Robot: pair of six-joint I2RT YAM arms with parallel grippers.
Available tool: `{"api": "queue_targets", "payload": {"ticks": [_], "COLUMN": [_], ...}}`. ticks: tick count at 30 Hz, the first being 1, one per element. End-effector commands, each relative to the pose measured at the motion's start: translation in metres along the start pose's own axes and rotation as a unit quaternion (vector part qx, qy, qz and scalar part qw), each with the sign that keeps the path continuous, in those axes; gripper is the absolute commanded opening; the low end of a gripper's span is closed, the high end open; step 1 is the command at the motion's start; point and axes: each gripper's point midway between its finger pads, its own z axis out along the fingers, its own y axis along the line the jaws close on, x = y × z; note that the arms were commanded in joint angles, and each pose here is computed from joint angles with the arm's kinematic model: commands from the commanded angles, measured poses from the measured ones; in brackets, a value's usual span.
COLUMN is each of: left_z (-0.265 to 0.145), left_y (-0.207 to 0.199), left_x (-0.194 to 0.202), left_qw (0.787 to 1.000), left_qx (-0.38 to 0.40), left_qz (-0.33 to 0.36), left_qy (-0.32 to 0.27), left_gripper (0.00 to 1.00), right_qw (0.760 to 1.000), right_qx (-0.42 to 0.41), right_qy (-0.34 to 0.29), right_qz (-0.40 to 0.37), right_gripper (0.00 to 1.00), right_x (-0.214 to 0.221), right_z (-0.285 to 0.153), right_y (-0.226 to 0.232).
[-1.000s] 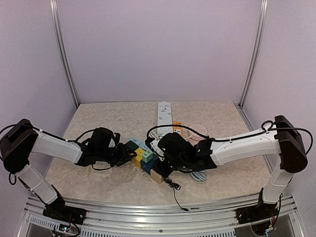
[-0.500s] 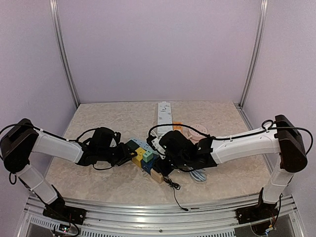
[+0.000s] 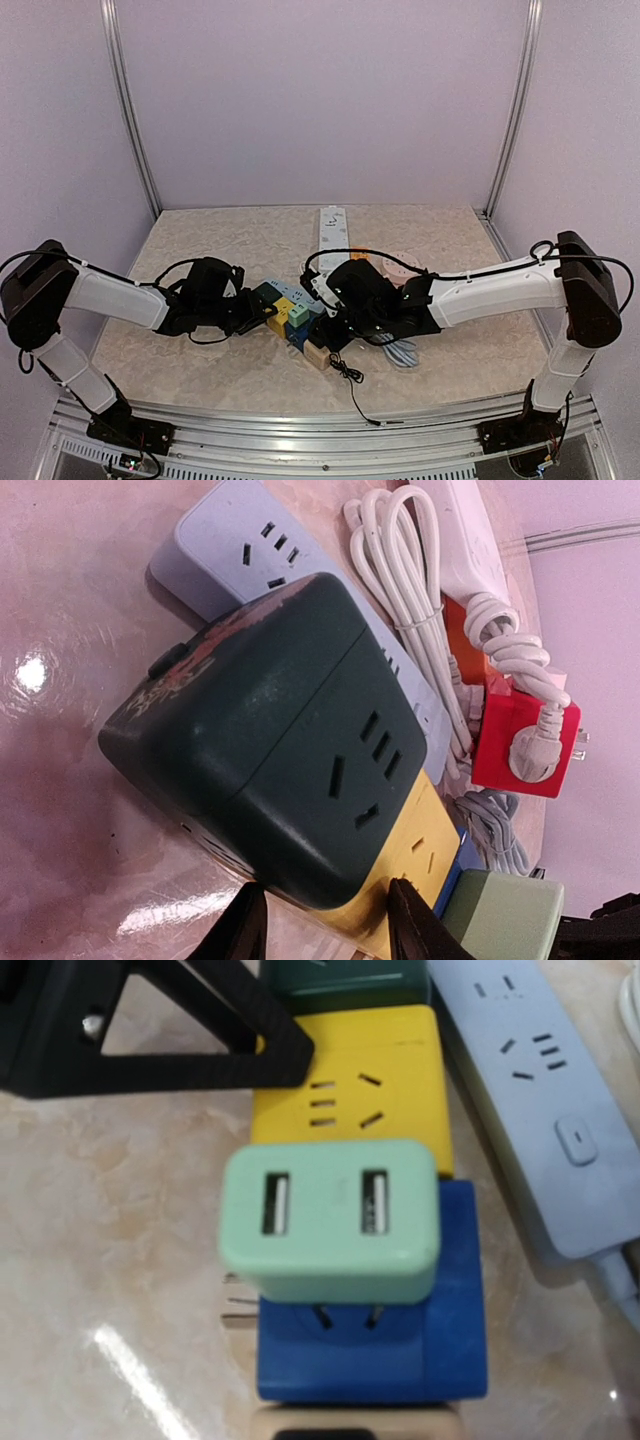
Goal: Pull the plug off the socket
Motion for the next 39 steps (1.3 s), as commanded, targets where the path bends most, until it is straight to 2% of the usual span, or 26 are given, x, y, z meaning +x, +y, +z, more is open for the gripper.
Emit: {"api": "queue_targets", "payload": {"ticks": [1,12,24,30,39], "left_z": [0.006,0.007,0.008,0.008,0.008], "left_y": [0.03,0.034,0.034,0.034,0.035], "left_x": [0.03,0.032,0.032,0.032,0.032], "left_qw": [0.997,0.997,0.997,0.996,0.996], "left_qx": [-0.055,-0.062,-0.062,-0.064,-0.068], "left_qz": [0.008,0.007,0.007,0.007,0.012], "left_qy": [0.05,0.053,0.053,0.055,0.055], "left_gripper": [0.4,0.4,0.4,0.4,0.4], "right_qw": [1.0,0.996,0.981,0.982,0.996], "right_qx": [-0.005,0.073,0.148,0.144,0.058], "right_qy": [-0.015,0.01,0.026,0.025,0.008], "right_qz": [0.007,-0.055,-0.123,-0.119,-0.06], "right_gripper": [0.0,0.0,0.0,0.0,0.0], "right_x": [-0.004,0.002,0.003,0.003,-0.003], "right_z": [0.006,0.009,0.013,0.014,0.013], "right_y": [0.002,0.001,0.006,0.009,0.021]}}
